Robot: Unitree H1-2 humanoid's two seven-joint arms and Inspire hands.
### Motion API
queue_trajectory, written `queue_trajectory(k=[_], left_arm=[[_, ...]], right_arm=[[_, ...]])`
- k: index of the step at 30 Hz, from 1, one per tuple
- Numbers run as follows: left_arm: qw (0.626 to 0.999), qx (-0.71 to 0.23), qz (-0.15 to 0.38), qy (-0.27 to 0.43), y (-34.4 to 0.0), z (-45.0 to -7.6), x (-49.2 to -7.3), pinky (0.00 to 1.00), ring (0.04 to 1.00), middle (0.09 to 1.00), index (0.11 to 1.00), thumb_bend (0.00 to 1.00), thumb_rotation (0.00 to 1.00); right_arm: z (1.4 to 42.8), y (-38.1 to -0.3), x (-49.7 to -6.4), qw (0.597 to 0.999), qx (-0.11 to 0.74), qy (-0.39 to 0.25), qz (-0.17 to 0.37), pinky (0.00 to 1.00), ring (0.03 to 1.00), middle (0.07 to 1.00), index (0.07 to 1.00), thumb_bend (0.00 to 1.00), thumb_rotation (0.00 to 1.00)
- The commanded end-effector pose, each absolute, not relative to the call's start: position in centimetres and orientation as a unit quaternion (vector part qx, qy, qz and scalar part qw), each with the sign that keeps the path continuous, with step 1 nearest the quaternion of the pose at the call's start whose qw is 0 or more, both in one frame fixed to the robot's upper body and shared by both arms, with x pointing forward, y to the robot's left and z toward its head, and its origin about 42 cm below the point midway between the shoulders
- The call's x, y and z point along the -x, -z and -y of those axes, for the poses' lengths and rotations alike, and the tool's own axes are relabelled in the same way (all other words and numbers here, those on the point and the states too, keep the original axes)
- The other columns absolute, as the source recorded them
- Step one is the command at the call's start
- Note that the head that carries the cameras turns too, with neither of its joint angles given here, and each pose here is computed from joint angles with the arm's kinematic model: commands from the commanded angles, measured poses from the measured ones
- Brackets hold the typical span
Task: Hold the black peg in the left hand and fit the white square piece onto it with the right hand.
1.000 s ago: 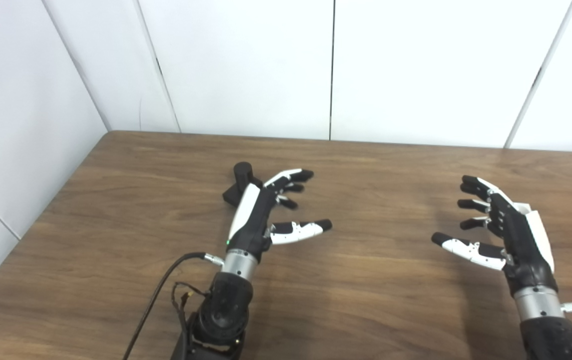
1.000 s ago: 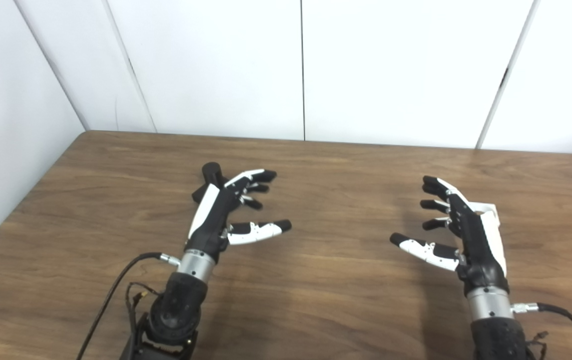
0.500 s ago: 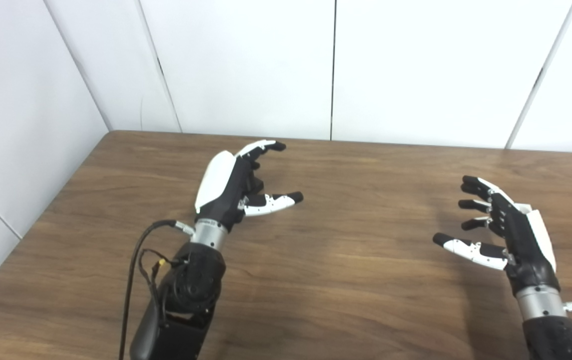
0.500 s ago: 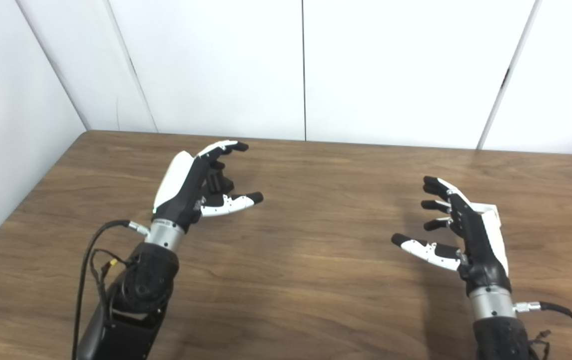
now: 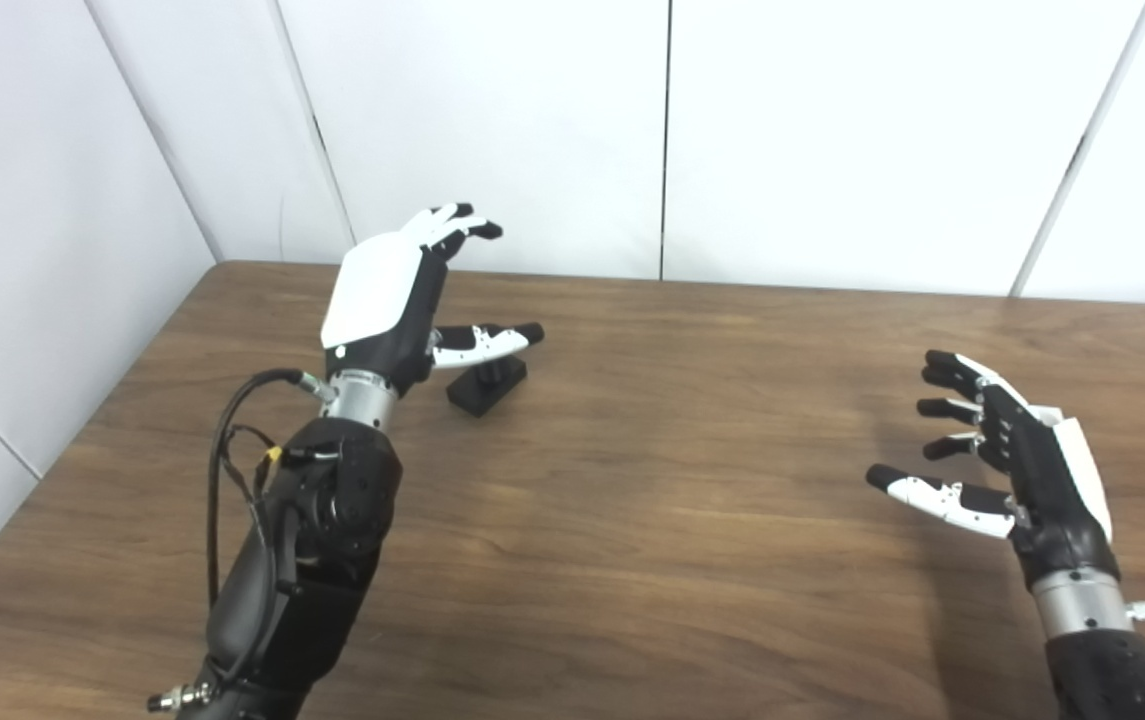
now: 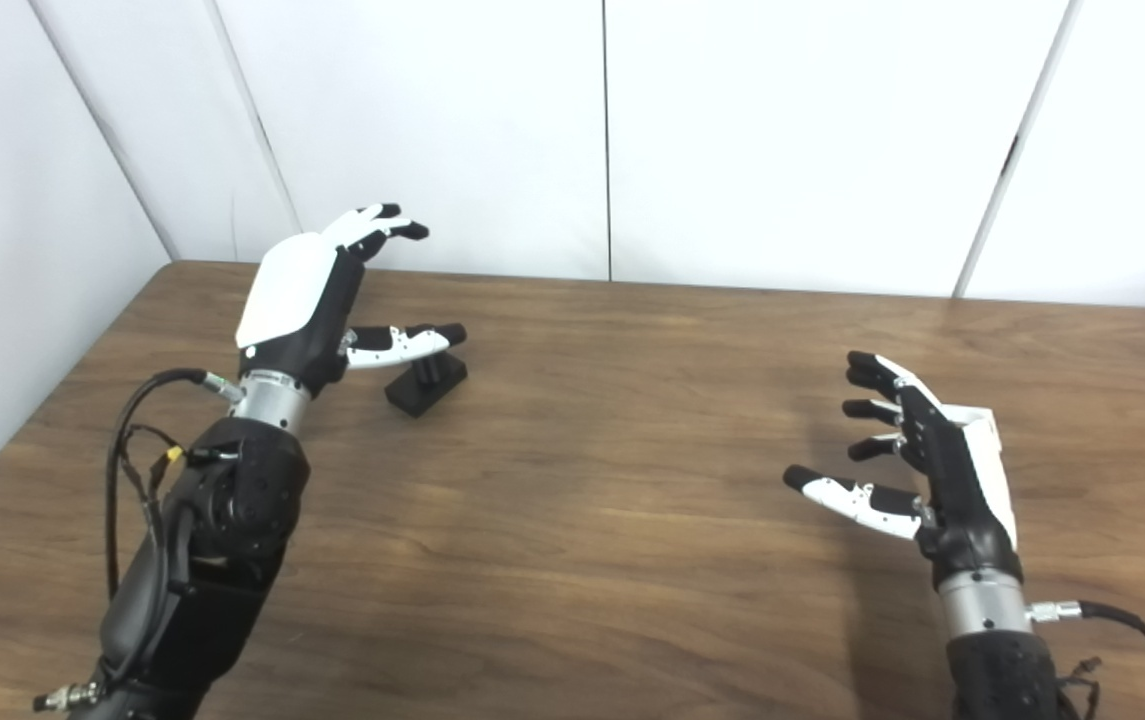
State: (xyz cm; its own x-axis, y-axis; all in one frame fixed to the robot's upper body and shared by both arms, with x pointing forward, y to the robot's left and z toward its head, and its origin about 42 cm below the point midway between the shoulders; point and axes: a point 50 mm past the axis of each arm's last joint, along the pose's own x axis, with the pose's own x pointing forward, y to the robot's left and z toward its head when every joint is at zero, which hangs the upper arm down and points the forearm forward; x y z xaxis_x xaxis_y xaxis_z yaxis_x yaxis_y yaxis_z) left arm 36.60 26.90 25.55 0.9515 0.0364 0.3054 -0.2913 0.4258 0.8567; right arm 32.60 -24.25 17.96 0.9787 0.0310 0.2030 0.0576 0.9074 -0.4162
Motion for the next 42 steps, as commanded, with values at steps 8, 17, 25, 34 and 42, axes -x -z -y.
queue_trajectory(k=[8, 17, 25, 34, 42], left_arm=[[0.796, -0.58, 0.105, -0.137, -28.2, -27.8, -38.9, 0.84, 0.949, 0.937, 0.795, 0.9, 0.4], [0.794, -0.593, 0.05, -0.126, -26.5, -28.5, -40.4, 0.83, 0.965, 0.962, 0.792, 0.93, 0.46], [0.796, -0.594, 0.012, -0.114, -25.0, -28.3, -41.1, 0.83, 0.972, 0.976, 0.793, 0.92, 0.5], [0.822, -0.561, -0.034, -0.09, -22.5, -28.9, -41.5, 0.84, 0.971, 0.967, 0.781, 0.94, 0.54], [0.819, -0.564, -0.066, -0.078, -19.8, -29.0, -41.1, 0.81, 0.957, 0.956, 0.771, 0.94, 0.53]], right_arm=[[23.9, -19.9, -33.2, 0.965, 0.215, 0.013, 0.147, 0.55, 0.732, 0.818, 0.826, 0.74, 0.01], [23.8, -20.2, -33.1, 0.966, 0.214, 0.017, 0.142, 0.55, 0.732, 0.817, 0.826, 0.74, 0.0], [24.0, -20.4, -33.1, 0.964, 0.219, 0.017, 0.151, 0.55, 0.724, 0.813, 0.818, 0.74, 0.0], [23.9, -20.4, -33.1, 0.964, 0.217, 0.017, 0.152, 0.55, 0.73, 0.815, 0.819, 0.74, 0.01], [24.0, -20.6, -33.1, 0.964, 0.217, 0.021, 0.151, 0.56, 0.723, 0.81, 0.817, 0.75, 0.05]])
